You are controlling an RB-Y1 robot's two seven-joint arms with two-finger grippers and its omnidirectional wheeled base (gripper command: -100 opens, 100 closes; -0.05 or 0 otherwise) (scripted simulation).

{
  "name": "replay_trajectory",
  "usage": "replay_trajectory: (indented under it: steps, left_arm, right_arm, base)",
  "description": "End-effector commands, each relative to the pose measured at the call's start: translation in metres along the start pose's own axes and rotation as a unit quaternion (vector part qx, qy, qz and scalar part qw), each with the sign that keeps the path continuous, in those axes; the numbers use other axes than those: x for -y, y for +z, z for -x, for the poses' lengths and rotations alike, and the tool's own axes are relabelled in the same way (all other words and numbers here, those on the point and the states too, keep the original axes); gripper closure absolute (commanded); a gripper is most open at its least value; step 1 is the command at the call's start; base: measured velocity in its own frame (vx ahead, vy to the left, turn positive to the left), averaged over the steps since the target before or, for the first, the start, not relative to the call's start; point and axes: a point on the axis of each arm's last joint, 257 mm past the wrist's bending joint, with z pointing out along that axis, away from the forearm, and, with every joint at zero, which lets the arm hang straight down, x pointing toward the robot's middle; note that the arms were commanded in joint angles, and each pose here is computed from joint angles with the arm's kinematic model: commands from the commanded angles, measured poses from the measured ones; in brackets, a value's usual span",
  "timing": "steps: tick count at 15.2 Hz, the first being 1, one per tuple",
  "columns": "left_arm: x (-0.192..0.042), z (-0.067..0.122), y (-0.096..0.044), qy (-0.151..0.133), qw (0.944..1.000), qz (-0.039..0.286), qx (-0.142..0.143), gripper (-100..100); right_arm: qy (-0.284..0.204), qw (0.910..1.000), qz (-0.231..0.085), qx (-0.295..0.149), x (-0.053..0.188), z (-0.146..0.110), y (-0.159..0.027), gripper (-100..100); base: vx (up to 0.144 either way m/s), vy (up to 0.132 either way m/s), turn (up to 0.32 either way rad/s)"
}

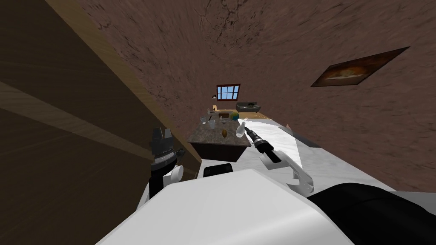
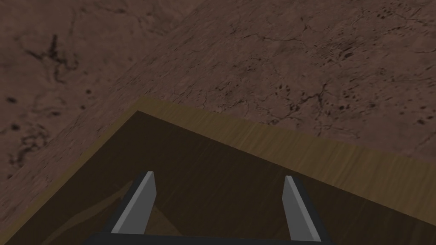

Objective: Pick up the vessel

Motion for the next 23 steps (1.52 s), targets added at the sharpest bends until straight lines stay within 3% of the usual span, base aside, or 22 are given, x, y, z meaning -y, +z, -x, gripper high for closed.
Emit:
replay_trajectory:
  steps: [1, 13, 22, 23]
  left_arm:
    - [0.000, 0.000, 0.000, 0.000, 1.0000, 0.000, 0.000, 0]
    - [0.000, 0.000, 0.000, 0.000, 1.0000, 0.000, 0.000, 0]
    - [0.000, 0.000, 0.000, 0.000, 1.0000, 0.000, 0.000, 0]
    - [0.000, 0.000, 0.000, 0.000, 1.0000, 0.000, 0.000, 0]
  right_arm:
    - [-0.007, 0.9998, -0.016, -0.002, 0.009, 0.001, -0.001, -100]
    - [-0.083, 0.9886, -0.126, -0.006, 0.069, 0.022, -0.007, -100]
    - [-0.132, 0.9703, -0.203, -0.002, 0.107, 0.045, -0.018, -100]
    - [-0.147, 0.9653, -0.216, 0.001, 0.113, 0.052, -0.020, -100]
  base:
    - [-0.001, 0.016, 0.066]
    - [0.000, 0.023, 0.133]
    - [0.002, 0.022, 0.127]
    - [0.004, 0.026, 0.157]
